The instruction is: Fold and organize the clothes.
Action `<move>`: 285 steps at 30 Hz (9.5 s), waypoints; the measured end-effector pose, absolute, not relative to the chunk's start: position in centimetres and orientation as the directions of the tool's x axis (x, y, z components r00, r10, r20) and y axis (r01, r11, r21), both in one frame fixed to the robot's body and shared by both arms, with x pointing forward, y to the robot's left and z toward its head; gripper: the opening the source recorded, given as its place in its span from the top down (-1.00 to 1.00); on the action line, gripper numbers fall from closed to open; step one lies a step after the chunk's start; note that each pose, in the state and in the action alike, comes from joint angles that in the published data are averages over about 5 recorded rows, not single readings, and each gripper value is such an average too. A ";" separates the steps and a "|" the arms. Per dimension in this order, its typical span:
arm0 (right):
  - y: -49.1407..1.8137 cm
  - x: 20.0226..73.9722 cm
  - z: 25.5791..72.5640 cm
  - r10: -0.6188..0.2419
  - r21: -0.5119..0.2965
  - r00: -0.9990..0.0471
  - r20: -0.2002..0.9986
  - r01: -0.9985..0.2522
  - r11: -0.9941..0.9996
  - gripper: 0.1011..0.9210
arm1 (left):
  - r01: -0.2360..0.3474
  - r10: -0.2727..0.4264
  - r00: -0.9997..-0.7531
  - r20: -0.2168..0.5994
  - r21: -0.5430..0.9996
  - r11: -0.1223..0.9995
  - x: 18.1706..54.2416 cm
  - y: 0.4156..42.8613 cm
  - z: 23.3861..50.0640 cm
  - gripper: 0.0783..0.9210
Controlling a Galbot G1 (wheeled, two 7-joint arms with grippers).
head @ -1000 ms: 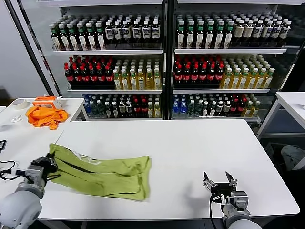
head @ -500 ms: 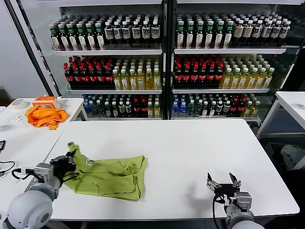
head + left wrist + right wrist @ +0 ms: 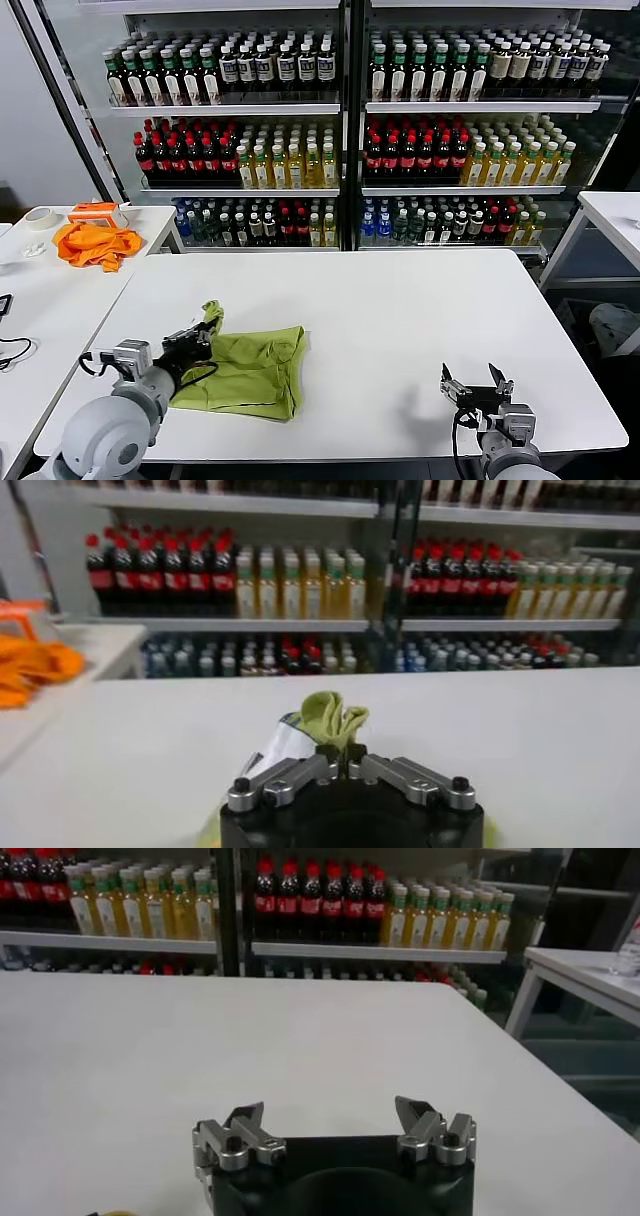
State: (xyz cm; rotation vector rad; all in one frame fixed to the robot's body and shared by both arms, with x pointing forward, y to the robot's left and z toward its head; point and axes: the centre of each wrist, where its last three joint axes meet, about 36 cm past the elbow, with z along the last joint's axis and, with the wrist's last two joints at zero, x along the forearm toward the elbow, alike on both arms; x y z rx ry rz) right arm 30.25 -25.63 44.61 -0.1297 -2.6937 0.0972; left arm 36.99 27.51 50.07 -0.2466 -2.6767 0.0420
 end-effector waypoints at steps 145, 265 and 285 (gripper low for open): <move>-25.7 30.7 43.8 0.094 -0.105 -0.908 0.408 0.056 0.993 -0.76 | 0.088 0.053 -0.894 0.444 0.058 0.994 38.3 35.0 54.7 0.97; -7.3 46.6 40.3 -0.565 0.385 -0.711 0.418 -0.425 0.819 0.75 | 0.130 0.107 -0.973 0.202 0.102 0.986 35.2 32.0 46.6 -0.77; -19.6 49.0 43.5 -0.549 0.260 -0.726 0.414 -0.484 0.836 0.97 | 0.148 0.121 -0.970 0.210 0.117 0.982 35.4 31.2 45.5 -0.77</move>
